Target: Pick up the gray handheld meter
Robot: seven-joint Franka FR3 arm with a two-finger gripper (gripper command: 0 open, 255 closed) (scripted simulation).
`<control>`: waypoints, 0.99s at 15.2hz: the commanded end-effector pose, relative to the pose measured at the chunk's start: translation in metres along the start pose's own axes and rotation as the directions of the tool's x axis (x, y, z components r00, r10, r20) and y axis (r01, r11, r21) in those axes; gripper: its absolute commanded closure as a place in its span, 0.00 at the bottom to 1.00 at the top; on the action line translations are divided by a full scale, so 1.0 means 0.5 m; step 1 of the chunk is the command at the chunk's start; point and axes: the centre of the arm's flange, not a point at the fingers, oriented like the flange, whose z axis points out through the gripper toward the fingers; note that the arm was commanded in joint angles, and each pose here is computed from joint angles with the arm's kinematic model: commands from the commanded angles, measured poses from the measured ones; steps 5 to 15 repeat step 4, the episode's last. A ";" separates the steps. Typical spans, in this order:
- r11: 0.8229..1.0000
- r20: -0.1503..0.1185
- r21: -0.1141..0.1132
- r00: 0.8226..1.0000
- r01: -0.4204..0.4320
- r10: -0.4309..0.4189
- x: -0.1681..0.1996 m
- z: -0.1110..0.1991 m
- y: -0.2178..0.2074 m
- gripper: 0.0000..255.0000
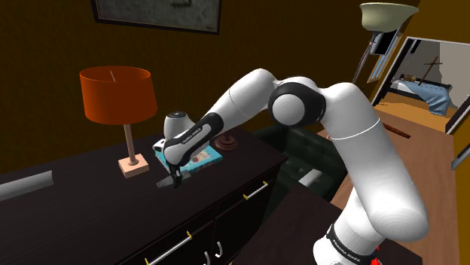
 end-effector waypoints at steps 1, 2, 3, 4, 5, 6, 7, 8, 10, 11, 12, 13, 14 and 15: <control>1.000 0.000 0.000 1.000 0.000 0.000 0.003 -0.021 0.000 1.00; 1.000 0.000 0.000 1.000 0.000 0.000 0.003 -0.032 0.000 1.00; 1.000 0.000 0.000 1.000 0.000 0.000 0.003 -0.033 0.000 1.00; 1.000 0.000 0.000 1.000 0.000 0.000 0.003 -0.033 0.000 1.00; 1.000 0.000 0.000 1.000 0.000 0.000 0.003 -0.033 0.000 1.00; 1.000 0.000 0.000 1.000 0.000 0.000 0.003 -0.033 0.000 1.00; 1.000 0.000 0.000 1.000 0.000 0.000 0.003 -0.033 0.000 1.00; 1.000 0.000 0.000 1.000 0.000 0.000 0.003 -0.033 0.000 1.00; 1.000 0.000 0.000 1.000 0.000 0.000 0.003 -0.033 0.000 1.00; 1.000 0.000 0.000 1.000 0.000 0.000 0.003 -0.033 0.000 1.00; 1.000 0.000 0.000 1.000 0.000 0.000 0.003 -0.033 0.000 1.00; 1.000 0.000 0.000 1.000 0.000 0.000 0.003 -0.033 0.000 1.00; 1.000 0.000 0.000 1.000 0.000 0.000 0.003 -0.033 0.000 1.00; 1.000 0.000 0.000 1.000 0.000 0.000 0.003 -0.033 0.000 1.00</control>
